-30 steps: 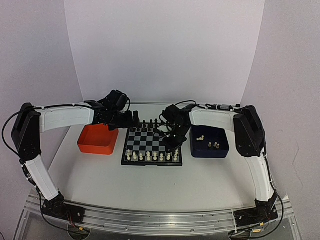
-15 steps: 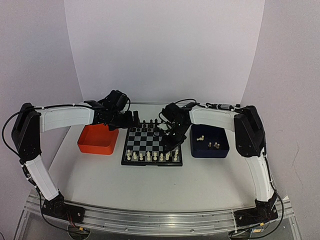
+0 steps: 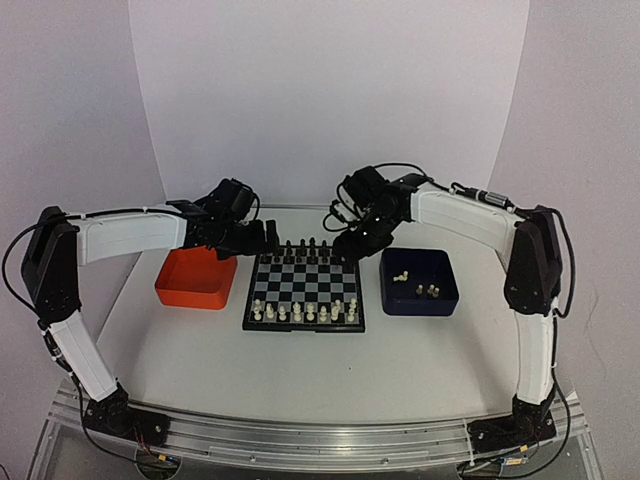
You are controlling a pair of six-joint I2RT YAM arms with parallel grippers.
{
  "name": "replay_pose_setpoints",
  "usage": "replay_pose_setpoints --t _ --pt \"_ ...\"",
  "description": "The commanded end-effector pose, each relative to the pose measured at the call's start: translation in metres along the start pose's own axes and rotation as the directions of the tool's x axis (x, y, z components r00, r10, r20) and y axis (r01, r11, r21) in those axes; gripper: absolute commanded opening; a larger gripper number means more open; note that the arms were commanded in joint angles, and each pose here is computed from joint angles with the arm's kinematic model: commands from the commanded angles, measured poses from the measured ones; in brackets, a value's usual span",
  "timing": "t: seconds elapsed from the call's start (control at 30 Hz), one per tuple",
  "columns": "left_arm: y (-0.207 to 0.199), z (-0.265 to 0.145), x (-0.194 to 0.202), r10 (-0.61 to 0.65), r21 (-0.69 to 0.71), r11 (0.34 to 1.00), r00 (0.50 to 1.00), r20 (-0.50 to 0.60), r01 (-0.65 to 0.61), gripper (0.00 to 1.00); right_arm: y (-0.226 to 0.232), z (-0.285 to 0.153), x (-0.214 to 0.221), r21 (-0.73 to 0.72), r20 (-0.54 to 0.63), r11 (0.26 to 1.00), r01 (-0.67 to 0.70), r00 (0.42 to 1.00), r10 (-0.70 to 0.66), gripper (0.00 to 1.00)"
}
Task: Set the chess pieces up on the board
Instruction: Pick up the chess piece from the storage box.
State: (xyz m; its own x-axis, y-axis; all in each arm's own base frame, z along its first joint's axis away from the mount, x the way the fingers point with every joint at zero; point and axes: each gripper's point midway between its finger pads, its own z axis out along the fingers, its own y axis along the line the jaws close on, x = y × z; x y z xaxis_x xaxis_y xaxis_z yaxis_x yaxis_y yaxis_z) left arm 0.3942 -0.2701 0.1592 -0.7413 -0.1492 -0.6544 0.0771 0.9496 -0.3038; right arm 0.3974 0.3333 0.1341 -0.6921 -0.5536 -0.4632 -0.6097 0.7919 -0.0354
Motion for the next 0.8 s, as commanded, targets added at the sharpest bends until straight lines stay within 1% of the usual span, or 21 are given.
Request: replay_pose_setpoints --t 0.0,0.1,0.2,0.3,0.4,0.57,0.7,0.77 --pt "-0.003 -0.018 -0.015 -0.011 0.024 1.0 0.999 0.04 0.01 1.0 -0.069 -0.029 0.014 0.043 0.029 0.973 -0.227 0.974 0.225 0.72" --pt "-0.004 -0.016 -0.016 -0.009 0.024 1.0 0.999 0.038 0.008 1.0 -0.1 -0.02 0.041 0.056 -0.015 0.95 -0.306 0.951 0.307 0.71" --pt "-0.004 -0.014 -0.016 -0.006 0.022 1.0 0.999 0.033 0.005 1.0 -0.118 -0.006 0.064 0.089 -0.064 0.943 -0.322 0.943 0.328 0.7" --pt "-0.005 -0.012 -0.016 -0.006 0.021 1.0 1.0 0.03 0.005 1.0 -0.13 0.009 0.077 0.111 -0.1 0.933 -0.343 0.93 0.353 0.67" --pt "-0.006 -0.01 -0.014 -0.011 0.026 1.0 1.0 0.025 0.011 1.0 -0.142 0.027 0.08 0.151 -0.112 0.928 -0.342 0.926 0.359 0.59" --pt "-0.006 -0.01 -0.013 -0.019 0.029 0.999 1.0 0.022 0.019 1.0 -0.148 0.053 0.078 0.16 -0.123 0.932 -0.326 0.93 0.347 0.46" --pt "-0.004 -0.012 -0.012 -0.028 0.028 0.999 0.999 0.024 0.028 1.0 -0.151 0.064 0.081 0.175 -0.137 0.931 -0.321 0.928 0.346 0.38" --pt "-0.004 -0.013 -0.012 -0.03 0.03 0.999 0.999 0.028 0.03 1.0 -0.153 0.069 0.083 0.182 -0.143 0.929 -0.321 0.927 0.348 0.27"
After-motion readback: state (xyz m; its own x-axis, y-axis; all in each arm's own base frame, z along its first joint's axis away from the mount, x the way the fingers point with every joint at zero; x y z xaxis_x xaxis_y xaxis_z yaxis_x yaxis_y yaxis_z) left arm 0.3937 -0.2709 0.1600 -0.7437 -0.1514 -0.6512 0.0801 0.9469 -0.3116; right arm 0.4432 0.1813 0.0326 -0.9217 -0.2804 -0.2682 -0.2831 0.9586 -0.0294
